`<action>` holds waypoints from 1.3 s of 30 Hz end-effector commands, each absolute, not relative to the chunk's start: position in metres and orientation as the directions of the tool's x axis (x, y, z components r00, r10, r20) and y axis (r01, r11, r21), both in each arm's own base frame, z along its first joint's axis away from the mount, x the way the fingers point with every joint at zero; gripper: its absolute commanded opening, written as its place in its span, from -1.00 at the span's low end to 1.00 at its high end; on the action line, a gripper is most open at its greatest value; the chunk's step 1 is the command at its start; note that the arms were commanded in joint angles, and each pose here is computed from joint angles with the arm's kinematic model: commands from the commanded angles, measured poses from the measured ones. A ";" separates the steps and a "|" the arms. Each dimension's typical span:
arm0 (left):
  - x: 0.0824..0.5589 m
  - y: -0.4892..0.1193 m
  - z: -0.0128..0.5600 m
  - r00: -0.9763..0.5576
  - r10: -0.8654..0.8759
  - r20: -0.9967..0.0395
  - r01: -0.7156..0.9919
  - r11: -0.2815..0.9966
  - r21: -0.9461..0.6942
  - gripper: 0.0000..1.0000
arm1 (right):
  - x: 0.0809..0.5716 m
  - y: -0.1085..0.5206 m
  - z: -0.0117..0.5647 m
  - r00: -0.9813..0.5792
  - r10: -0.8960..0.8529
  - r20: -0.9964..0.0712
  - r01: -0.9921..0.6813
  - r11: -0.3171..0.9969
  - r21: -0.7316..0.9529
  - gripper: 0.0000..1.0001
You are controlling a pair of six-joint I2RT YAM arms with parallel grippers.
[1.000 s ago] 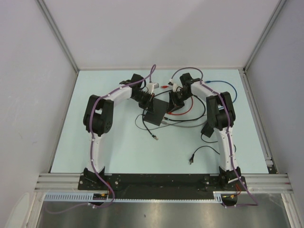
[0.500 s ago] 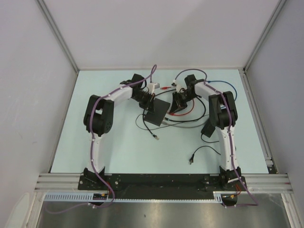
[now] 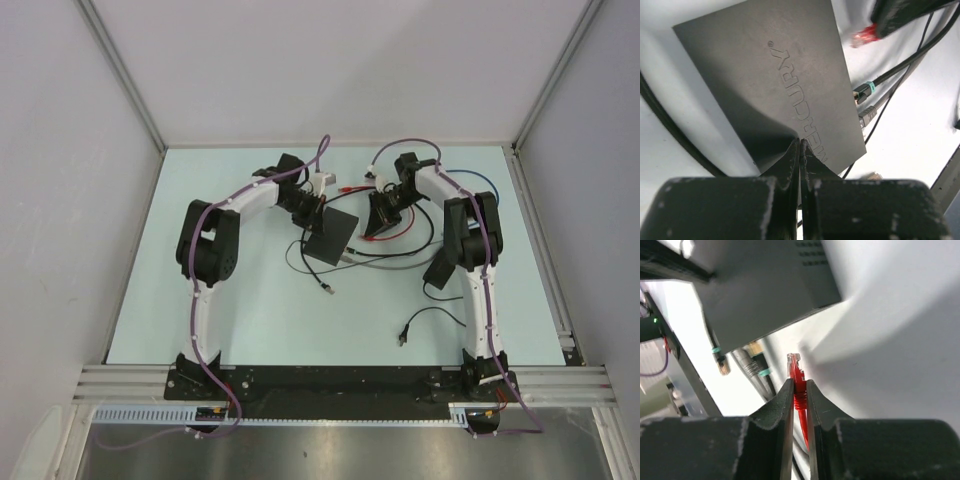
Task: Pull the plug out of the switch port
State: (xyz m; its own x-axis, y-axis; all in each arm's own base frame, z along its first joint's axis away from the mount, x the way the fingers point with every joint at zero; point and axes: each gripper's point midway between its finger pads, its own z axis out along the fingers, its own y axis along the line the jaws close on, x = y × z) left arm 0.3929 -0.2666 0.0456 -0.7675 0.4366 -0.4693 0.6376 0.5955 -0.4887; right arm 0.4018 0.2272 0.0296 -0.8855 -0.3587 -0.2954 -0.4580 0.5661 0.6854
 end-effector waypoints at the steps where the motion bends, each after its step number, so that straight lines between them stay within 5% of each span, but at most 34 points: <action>1: 0.408 -0.261 0.060 -0.741 0.438 -0.508 0.660 0.612 -0.435 -1.00 | 0.411 0.231 0.104 -0.766 -0.437 -0.472 -0.641 0.466 0.610 -1.00; 9: 0.414 -0.266 0.084 -0.717 0.420 -0.556 0.680 0.597 -0.426 -1.00 | 0.374 0.187 0.141 -0.766 -0.511 -0.389 -0.621 0.433 0.654 -1.00; 17: 0.414 -0.268 0.092 -0.718 0.405 -0.567 0.678 0.590 -0.438 -1.00 | 0.359 0.164 0.186 -0.845 -0.333 -0.419 -0.528 0.392 0.753 -1.00; 21: 0.411 -0.269 0.093 -0.726 0.396 -0.562 0.672 0.585 -0.455 -1.00 | 0.323 0.162 0.172 -0.870 -0.392 -0.298 -0.469 0.475 0.744 -1.00; 25: 0.411 -0.271 0.092 -0.730 0.388 -0.562 0.667 0.583 -0.464 -1.00 | 0.307 0.127 0.127 -0.880 -0.458 -0.127 -0.456 0.737 0.500 -1.00; 28: 0.411 -0.273 0.091 -0.731 0.388 -0.561 0.667 0.580 -0.468 -1.00 | 0.337 0.092 0.118 -0.834 -0.534 -0.136 -0.551 0.817 0.170 -1.00; 32: 0.409 -0.274 0.090 -0.736 0.388 -0.556 0.663 0.579 -0.475 -1.00 | 0.363 0.074 0.126 -0.800 -0.597 -0.059 -0.599 0.800 0.023 -1.00; 39: 0.407 -0.275 0.091 -0.736 0.385 -0.557 0.663 0.575 -0.478 -1.00 | 0.382 -0.016 0.119 -0.710 -0.657 0.255 -0.704 0.672 -0.229 -1.00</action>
